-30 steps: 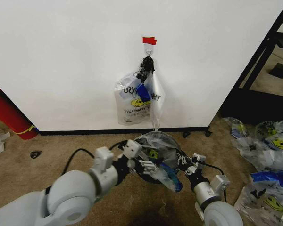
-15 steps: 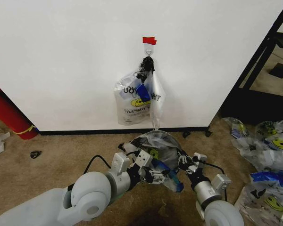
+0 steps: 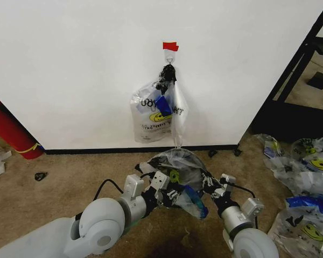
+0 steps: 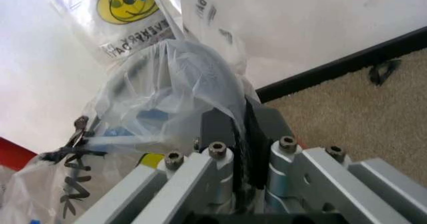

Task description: Pick up the garbage bag from the wall and place it over the trash bin.

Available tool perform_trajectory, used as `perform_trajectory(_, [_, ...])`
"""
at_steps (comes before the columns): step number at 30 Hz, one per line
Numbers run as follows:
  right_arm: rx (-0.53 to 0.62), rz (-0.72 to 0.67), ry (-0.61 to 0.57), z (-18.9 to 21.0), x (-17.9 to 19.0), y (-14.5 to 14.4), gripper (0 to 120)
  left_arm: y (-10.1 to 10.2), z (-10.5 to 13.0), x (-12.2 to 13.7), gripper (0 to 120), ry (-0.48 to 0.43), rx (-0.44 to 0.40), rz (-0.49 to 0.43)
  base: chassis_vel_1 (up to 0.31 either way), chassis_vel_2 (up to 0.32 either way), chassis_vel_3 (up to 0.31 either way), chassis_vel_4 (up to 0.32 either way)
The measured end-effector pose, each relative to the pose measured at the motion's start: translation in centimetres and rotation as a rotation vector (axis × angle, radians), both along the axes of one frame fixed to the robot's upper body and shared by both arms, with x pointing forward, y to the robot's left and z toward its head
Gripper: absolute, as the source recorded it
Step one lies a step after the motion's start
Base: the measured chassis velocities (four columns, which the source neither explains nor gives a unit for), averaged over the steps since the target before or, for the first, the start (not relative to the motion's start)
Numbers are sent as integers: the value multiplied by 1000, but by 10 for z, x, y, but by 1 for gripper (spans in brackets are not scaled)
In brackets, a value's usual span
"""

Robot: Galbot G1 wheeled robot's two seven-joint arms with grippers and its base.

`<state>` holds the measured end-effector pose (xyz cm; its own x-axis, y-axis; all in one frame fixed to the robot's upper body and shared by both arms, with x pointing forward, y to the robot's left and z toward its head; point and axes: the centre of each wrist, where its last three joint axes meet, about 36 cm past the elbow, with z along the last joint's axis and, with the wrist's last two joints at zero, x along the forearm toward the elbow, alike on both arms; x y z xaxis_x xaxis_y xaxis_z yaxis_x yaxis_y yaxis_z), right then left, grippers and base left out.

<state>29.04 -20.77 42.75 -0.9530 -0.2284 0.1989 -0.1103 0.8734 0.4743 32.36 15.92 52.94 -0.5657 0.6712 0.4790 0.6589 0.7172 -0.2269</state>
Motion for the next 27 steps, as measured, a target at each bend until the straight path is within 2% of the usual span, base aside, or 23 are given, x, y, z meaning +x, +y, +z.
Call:
perform_trajectory(3, [2, -4, 0, 1, 0, 1, 1, 3, 1, -2, 0, 1, -2, 9, 0, 0, 0, 0])
perform_trajectory(8, [28, -14, 11, 5, 1, 2, 1, 11, 5, -14, 0, 8, -25, 43, 0, 0, 0, 0])
perform_trajectory(15, [84, -48, 38, 12, 2, -4, 1, 19, -5, -27, 0, 35, -24, 83, 0, 0, 0, 0])
perform_trajectory(21, [165, -79, 67, 26, 5, -13, 1, 16, -32, -34, 0, 59, -13, 129, 0, 0, 0, 0])
perform_trajectory(27, [186, -76, 74, 30, 3, -14, 1, 18, -39, -30, 0, 54, -3, 153, 0, 0, 0, 0])
